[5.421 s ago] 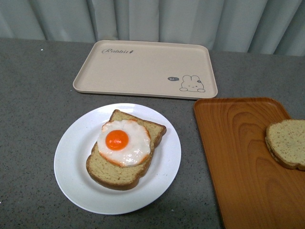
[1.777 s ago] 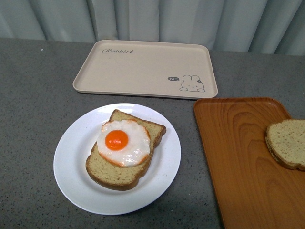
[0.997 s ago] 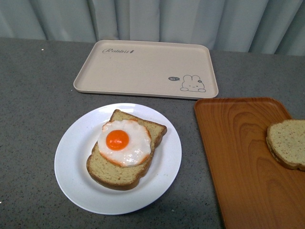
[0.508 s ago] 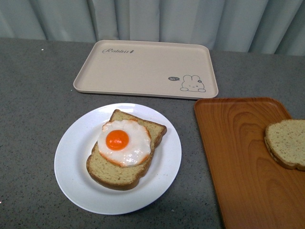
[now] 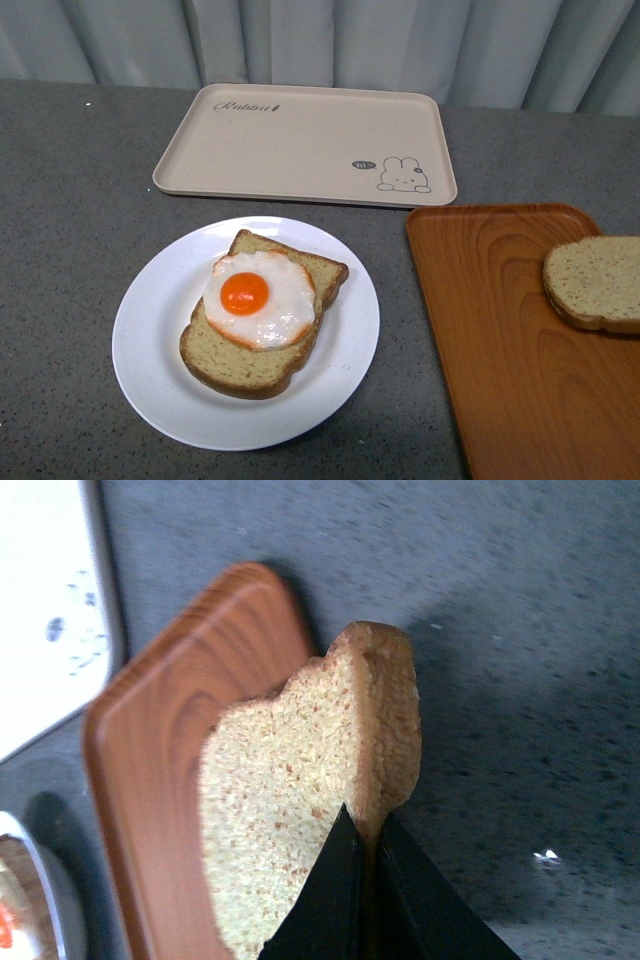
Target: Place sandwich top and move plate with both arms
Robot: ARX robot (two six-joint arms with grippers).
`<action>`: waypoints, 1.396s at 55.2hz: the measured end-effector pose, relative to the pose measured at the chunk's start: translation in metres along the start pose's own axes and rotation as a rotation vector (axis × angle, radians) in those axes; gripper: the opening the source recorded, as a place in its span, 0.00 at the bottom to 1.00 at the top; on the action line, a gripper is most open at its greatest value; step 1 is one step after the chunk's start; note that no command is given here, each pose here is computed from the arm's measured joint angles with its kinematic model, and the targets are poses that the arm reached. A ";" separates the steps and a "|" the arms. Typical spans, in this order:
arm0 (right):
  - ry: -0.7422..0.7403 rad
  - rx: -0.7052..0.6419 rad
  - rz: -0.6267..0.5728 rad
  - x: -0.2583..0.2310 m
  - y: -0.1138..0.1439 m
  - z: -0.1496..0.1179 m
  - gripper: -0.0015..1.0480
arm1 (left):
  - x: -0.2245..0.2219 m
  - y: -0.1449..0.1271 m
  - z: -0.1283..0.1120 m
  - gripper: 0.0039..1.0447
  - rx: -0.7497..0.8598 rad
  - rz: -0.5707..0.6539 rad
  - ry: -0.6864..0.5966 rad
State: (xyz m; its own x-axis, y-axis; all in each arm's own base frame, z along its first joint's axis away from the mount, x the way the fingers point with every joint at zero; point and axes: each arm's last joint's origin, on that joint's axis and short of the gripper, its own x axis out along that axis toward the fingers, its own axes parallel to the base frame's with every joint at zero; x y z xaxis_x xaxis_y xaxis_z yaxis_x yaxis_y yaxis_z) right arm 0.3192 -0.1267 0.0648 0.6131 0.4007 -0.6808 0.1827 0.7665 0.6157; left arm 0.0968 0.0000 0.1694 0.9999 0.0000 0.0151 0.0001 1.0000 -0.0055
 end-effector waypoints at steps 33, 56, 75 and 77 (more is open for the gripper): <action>0.074 -0.297 0.470 0.026 0.190 -0.077 0.02 | 0.000 0.000 0.000 0.94 0.000 0.000 0.000; 0.228 -0.272 0.468 0.092 0.218 -0.124 0.02 | 0.000 0.000 0.000 0.94 0.000 0.000 0.000; 0.298 -0.292 0.367 0.111 0.205 -0.140 0.02 | 0.000 0.000 0.000 0.94 0.000 0.000 0.000; 0.298 -0.296 0.366 0.112 0.205 -0.140 0.03 | 0.000 0.000 0.000 0.94 0.000 0.000 0.000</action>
State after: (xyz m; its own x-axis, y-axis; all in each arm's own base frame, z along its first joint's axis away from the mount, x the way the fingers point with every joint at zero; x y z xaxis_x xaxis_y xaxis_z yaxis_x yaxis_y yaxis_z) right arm 0.3171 0.1455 0.0591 0.3440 0.7587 -0.5532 -0.2513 0.6421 0.7243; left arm 0.0968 0.0000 0.1694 0.9999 0.0000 0.0151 0.0001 1.0000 -0.0055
